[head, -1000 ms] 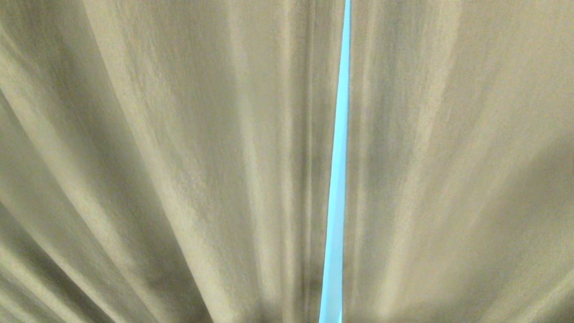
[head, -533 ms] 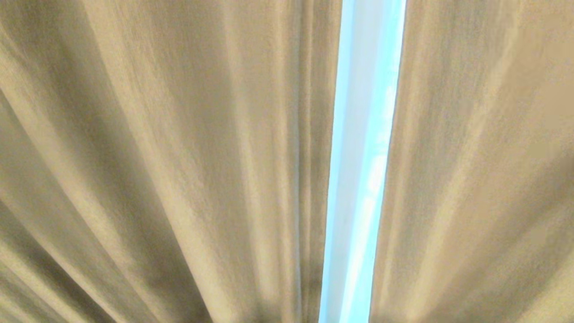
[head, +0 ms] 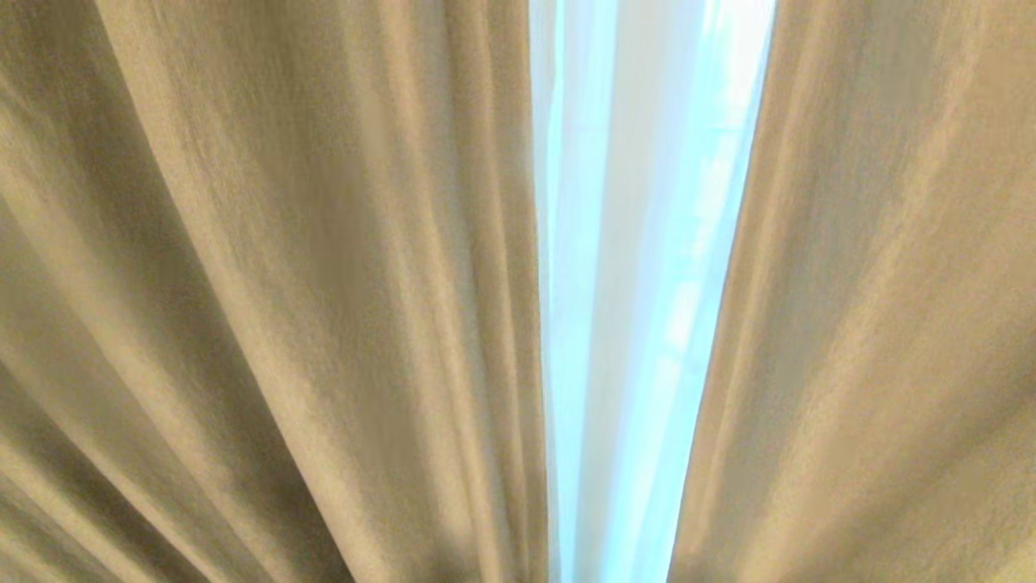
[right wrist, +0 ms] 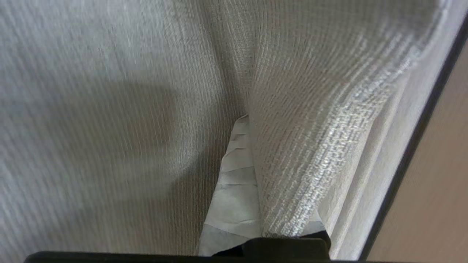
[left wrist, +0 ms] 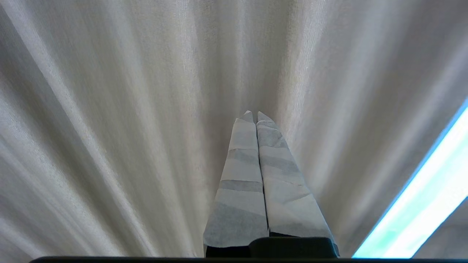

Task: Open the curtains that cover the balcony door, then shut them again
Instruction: Pull the outer curtains open on both sides

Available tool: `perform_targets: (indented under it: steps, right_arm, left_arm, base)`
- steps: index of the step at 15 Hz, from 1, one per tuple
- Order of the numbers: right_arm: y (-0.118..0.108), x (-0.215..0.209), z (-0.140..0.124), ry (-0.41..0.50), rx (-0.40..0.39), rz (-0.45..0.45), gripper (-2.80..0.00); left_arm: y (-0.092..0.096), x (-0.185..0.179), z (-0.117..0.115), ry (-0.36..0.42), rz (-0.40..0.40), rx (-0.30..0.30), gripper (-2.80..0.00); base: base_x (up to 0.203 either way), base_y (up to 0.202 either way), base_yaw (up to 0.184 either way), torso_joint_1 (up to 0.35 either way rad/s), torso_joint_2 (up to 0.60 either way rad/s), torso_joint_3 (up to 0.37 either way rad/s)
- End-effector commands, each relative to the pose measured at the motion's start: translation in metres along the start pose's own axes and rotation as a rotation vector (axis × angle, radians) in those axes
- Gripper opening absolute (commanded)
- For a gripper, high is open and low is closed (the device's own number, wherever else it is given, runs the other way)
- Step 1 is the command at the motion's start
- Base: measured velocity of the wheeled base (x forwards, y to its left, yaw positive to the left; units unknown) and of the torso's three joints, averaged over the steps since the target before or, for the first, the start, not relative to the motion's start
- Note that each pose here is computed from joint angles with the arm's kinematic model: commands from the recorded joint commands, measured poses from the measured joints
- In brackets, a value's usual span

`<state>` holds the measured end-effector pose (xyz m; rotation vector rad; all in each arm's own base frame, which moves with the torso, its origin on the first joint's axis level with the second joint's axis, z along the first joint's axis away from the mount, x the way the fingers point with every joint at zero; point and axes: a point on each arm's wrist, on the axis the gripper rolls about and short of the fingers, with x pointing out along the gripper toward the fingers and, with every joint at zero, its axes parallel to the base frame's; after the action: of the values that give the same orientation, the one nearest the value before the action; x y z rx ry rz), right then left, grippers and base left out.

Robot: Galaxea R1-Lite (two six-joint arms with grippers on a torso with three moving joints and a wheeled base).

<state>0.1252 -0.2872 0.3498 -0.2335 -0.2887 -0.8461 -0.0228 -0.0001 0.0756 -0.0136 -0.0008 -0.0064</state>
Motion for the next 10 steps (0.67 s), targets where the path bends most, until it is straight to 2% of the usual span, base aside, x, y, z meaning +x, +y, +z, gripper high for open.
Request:
perform_targets:
  steps: [1,6,10]
  right_arm:
    - [0.002,-0.005,0.008,-0.021,0.004,0.025,-2.8]
    - [0.018,-0.032,0.023,-0.021,0.046,0.169,-2.8]
    - [0.051,-0.06,0.037,-0.035,0.099,0.314,-2.8]
  left_arm:
    - [0.0,0.0,0.0,-0.001,0.0,-0.002,-2.8]
    - [0.0,0.0,0.0,-0.001,0.0,0.0,-2.8]
    - [0.0,0.0,0.0,-0.001,0.0,-0.001,-2.8]
  base:
    - [0.0,0.0,0.0,0.0,0.0,0.0]
    - [0.0,0.0,0.0,0.0,0.0,0.0]
    - [0.0,0.0,0.0,0.0,0.0,0.0]
